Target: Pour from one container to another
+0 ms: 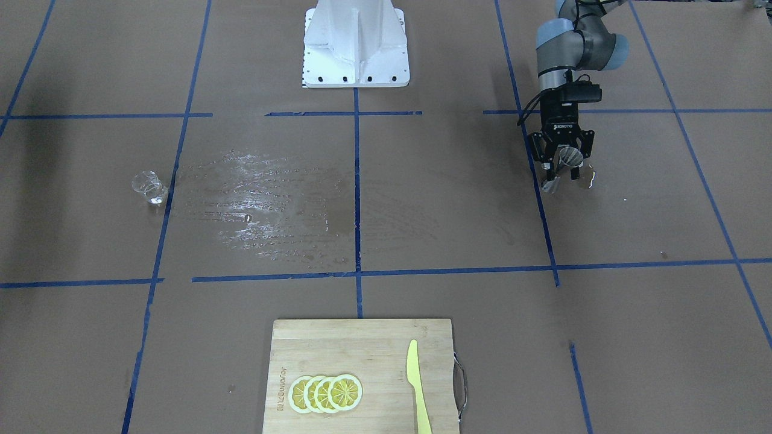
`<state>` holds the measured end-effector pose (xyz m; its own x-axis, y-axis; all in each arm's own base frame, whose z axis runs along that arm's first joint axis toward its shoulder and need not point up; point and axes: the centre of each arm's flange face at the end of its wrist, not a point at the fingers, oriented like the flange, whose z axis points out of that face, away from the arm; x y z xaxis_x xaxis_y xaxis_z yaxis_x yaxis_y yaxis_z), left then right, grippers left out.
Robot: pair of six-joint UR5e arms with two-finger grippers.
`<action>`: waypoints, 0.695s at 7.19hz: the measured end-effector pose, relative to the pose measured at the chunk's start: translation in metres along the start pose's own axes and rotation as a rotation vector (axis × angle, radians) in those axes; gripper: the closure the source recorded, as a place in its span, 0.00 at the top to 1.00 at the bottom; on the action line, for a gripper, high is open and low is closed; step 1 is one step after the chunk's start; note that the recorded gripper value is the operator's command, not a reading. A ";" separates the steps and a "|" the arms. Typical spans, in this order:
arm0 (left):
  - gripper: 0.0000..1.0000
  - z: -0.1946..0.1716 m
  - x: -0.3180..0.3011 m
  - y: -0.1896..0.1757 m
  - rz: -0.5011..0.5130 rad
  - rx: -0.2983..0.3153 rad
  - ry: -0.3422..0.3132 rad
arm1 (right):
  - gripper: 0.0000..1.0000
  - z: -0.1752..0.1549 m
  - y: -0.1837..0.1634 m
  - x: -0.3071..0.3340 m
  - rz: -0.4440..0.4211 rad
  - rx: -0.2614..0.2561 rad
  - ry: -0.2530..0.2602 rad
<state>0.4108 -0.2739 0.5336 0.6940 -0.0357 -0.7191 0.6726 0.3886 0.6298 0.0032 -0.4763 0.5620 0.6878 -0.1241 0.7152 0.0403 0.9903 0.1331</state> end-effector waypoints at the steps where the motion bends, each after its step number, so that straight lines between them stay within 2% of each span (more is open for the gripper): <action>1: 0.58 0.000 0.001 0.000 -0.003 0.000 0.001 | 1.00 0.000 0.000 0.000 0.000 0.000 0.000; 4: 0.51 0.000 0.003 0.000 -0.005 0.000 0.003 | 1.00 0.000 0.000 0.000 0.001 0.000 0.000; 5: 0.36 0.000 0.003 0.000 -0.004 0.000 0.003 | 1.00 0.000 0.000 0.000 0.000 0.001 0.000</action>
<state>0.4133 -0.2742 0.5313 0.6903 -0.0350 -0.7227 0.6757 0.3881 0.6267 0.0032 -0.4763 0.5614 0.6877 -0.1239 0.7153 0.0395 0.9903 0.1335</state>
